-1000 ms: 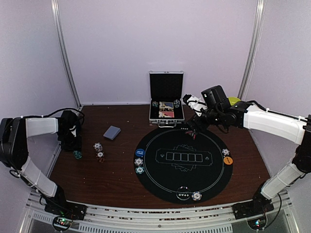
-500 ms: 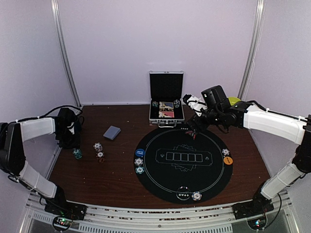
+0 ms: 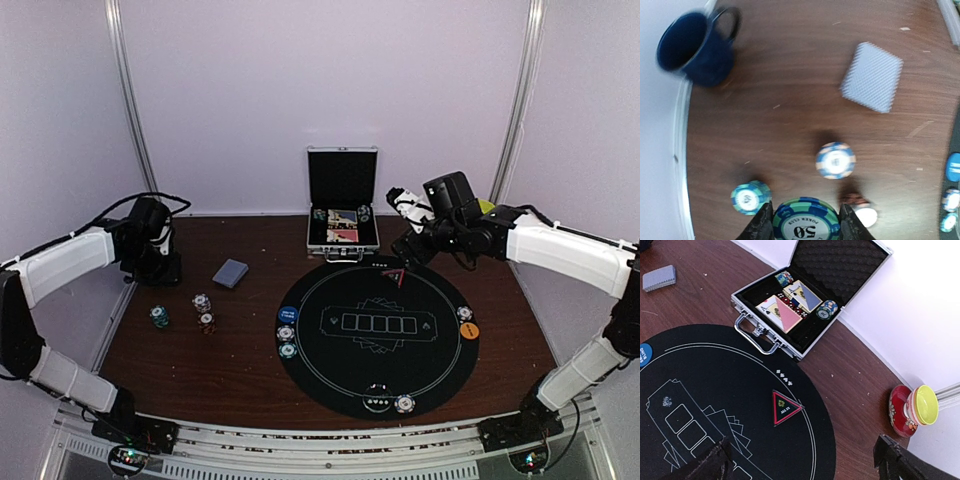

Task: Distribute texas hold em gaming equipment
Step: Pick up the pile of poker chips from the pile of poker chips, then place the pile of poker chips at the dealer area.

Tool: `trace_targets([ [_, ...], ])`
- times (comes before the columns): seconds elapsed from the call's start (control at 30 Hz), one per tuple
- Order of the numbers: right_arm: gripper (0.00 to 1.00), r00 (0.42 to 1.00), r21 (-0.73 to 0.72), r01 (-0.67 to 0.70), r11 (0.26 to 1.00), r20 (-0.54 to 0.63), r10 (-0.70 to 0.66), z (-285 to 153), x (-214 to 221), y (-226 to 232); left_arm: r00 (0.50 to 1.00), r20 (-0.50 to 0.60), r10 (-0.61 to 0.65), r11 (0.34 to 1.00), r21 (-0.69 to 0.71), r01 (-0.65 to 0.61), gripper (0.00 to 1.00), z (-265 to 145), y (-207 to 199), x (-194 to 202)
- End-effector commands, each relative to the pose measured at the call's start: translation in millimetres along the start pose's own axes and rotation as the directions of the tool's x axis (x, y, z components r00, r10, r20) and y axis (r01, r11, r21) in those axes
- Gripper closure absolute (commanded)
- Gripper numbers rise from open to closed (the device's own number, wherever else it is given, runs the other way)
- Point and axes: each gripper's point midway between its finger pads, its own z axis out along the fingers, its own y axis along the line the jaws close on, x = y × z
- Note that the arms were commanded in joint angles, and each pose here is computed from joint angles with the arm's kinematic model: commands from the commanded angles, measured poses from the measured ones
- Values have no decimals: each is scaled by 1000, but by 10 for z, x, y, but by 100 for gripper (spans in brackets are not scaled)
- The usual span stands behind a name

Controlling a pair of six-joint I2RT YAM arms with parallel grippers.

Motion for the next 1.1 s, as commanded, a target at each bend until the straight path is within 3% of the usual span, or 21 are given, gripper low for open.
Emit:
trace_targets([
  [0.0, 0, 996, 104, -88, 991, 31, 85, -103, -12, -409, 998, 33, 58, 996, 60, -60, 74, -168, -504, -109],
  [0.37, 0, 970, 287, -232, 929, 3, 242, -34, 337, -1208, 941, 91, 327, 920, 197, -338, 74, -316, -2382, 2],
  [0.67, 0, 957, 321, -280, 905, 15, 290, -77, 423, -1419, 800, 164, 576, 740, 310, -597, 74, -392, -4044, 683],
  [0.83, 0, 954, 315, -291, 903, 20, 300, -84, 440, -1450, 739, 213, 639, 639, 387, -664, 74, -441, -4642, 1039],
  [1.07, 0, 954, 303, -291, 907, 19, 299, -74, 440, -1434, 648, 281, 708, 516, 422, -746, 74, -434, -5059, 1428],
])
